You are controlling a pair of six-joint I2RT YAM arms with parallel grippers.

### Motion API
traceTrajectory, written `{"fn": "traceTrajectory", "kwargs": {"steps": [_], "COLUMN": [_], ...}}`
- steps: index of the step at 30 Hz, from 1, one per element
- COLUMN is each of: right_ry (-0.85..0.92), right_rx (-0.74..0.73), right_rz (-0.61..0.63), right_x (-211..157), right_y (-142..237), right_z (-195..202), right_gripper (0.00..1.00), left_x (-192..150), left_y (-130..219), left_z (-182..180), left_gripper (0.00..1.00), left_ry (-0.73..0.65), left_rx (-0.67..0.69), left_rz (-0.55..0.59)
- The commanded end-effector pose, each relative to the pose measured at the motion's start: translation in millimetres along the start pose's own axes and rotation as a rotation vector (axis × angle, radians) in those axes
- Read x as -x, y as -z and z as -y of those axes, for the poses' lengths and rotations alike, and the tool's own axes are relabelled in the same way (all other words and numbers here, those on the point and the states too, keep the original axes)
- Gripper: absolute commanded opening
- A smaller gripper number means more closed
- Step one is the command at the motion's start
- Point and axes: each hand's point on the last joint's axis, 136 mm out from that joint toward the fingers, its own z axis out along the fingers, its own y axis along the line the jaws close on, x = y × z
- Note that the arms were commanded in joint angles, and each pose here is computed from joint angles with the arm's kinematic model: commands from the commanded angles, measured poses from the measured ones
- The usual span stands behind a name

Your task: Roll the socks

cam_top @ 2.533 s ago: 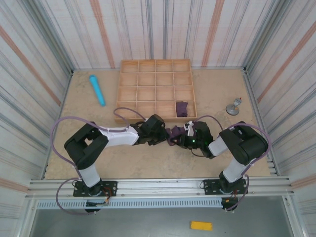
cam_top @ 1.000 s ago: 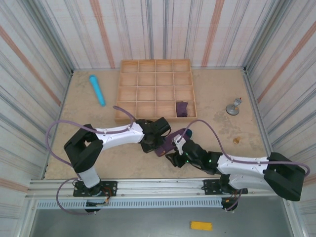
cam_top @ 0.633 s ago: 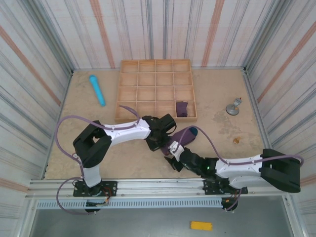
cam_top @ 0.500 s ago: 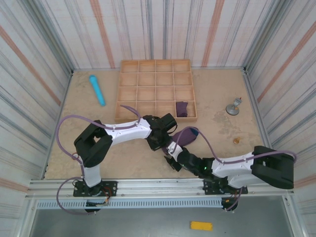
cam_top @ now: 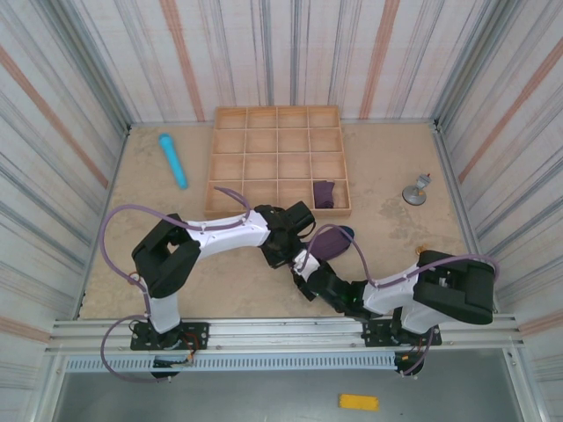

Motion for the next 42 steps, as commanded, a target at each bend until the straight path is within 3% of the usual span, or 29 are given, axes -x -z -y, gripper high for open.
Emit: {"fn": "traceTrajectory", "kwargs": {"steps": [1, 5, 7, 8, 12, 15, 21, 25, 32, 42], "right_ry": [-0.054, -0.088, -0.124, -0.14, -0.218, -0.329, -0.607, -0.744, -0.963, -1.204], "right_rx": [-0.034, -0.016, -0.004, 0.004, 0.027, 0.054, 0.088, 0.08, 0.009, -0.032], "right_rz": [-0.002, -0.043, -0.072, -0.086, -0.129, -0.169, -0.254, -0.338, -0.501, -0.563], "right_x": [0, -5, -13, -16, -26, -36, -54, -72, -110, -122], "right_y": [-3, -5, -6, -5, -1, 2, 10, 16, 30, 45], "right_z": [6, 5, 6, 6, 7, 10, 22, 26, 38, 56], "right_gripper": [0.4, 0.11, 0.0, 0.0, 0.0, 0.0, 0.0, 0.0, 0.0, 0.0], "left_x": [-3, -7, -6, -4, 5, 13, 21, 23, 17, 3], "left_y": [-2, -9, -9, -6, 7, 16, 29, 29, 23, 10], "left_z": [-6, 2, 6, 7, 8, 14, 14, 6, 13, 58], "left_gripper": [0.0, 0.02, 0.11, 0.16, 0.67, 0.79, 0.78, 0.71, 0.65, 0.53], "left_ry": [0.001, 0.002, 0.014, 0.014, 0.012, -0.001, -0.06, -0.067, -0.143, -0.265], "left_rx": [0.026, -0.042, -0.083, -0.094, -0.115, -0.177, -0.186, -0.181, -0.262, -0.425], "left_rz": [-0.022, -0.065, -0.063, -0.053, 0.01, 0.06, 0.141, 0.186, 0.178, 0.135]}}
